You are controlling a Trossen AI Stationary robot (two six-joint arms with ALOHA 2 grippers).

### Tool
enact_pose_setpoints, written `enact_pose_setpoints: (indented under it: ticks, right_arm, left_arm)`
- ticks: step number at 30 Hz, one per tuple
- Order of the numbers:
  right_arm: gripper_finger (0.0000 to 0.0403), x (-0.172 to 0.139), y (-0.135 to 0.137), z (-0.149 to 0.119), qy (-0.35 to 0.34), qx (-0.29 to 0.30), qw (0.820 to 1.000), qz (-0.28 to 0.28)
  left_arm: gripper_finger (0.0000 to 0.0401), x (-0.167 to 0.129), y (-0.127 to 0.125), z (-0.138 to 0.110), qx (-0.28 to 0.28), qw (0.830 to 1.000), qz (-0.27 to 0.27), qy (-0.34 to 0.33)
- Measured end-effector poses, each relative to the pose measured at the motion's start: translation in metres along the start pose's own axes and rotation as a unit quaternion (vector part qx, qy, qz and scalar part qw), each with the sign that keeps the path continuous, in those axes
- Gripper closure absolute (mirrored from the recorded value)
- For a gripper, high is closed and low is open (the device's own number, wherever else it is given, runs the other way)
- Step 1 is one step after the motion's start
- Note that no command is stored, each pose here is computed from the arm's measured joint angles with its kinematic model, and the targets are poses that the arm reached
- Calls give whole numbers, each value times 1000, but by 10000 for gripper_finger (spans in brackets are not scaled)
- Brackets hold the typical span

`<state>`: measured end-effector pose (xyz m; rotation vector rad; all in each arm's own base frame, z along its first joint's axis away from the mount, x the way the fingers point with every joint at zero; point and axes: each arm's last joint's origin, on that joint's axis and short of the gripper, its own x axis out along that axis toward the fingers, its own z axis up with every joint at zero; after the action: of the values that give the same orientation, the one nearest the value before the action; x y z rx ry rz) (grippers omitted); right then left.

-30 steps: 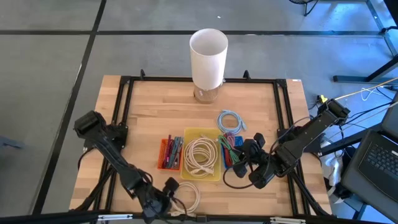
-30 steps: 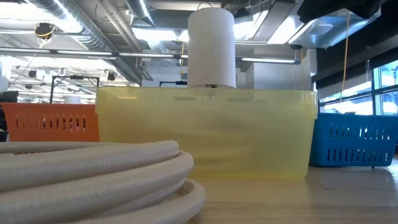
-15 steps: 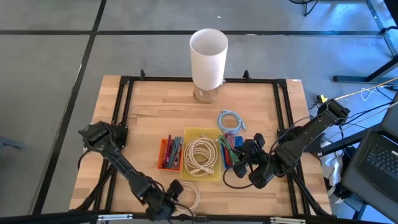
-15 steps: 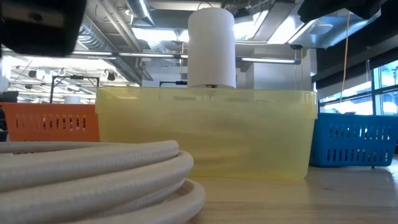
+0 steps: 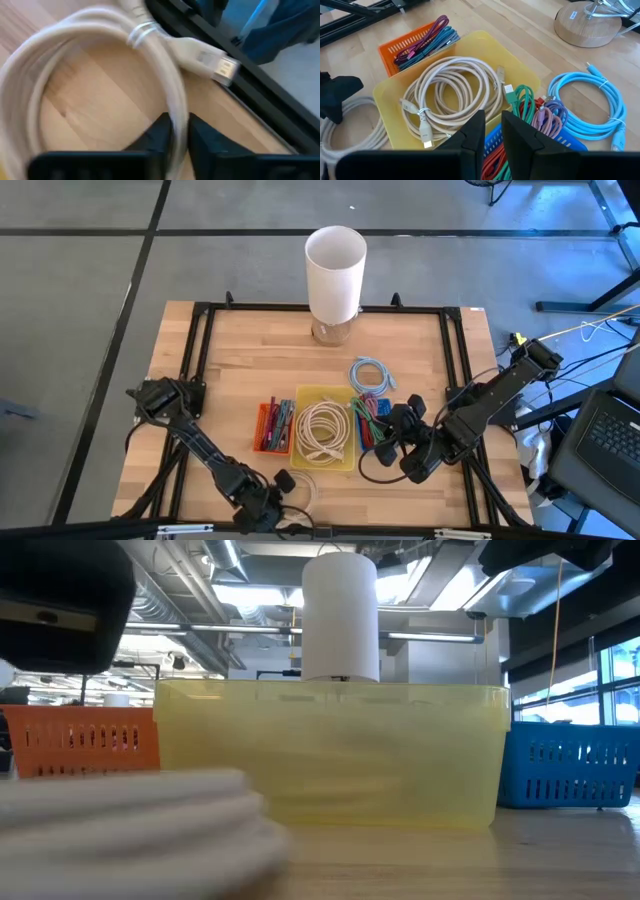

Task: Pick & Place USB Port
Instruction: Put the brown HDMI cable into the yellow bin

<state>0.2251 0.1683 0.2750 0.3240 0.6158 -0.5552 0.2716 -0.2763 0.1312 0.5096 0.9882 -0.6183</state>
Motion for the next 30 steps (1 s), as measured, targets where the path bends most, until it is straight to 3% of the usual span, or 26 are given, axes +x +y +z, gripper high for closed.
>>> enact_pose_setpoints:
  ticks: [2,5,12,15,20,26,30]
  right_arm:
    - [338,0,0,0,0,0,1000,0]
    - [338,0,0,0,0,0,1000,0]
    - [338,0,0,-1,7,-1,1000,2]
    - [338,0,0,-1,8,-1,1000,2]
    - [338,0,0,-1,8,-2,1000,2]
    - [338,0,0,-1,8,-1,1000,2]
    - [337,0,0,-1,17,0,1000,6]
  left_arm:
    - [377,-3,0,0,-17,1000,-13,-1]
    - [378,-7,-3,0,-41,999,-21,0]
    - [389,-27,-17,18,-27,999,-24,6]
    - [389,-45,-20,33,-15,1000,15,21]
    - [389,-78,-3,51,-6,990,127,60]
    - [389,-99,37,54,40,963,232,128]
    - [389,-102,74,53,41,952,262,155]
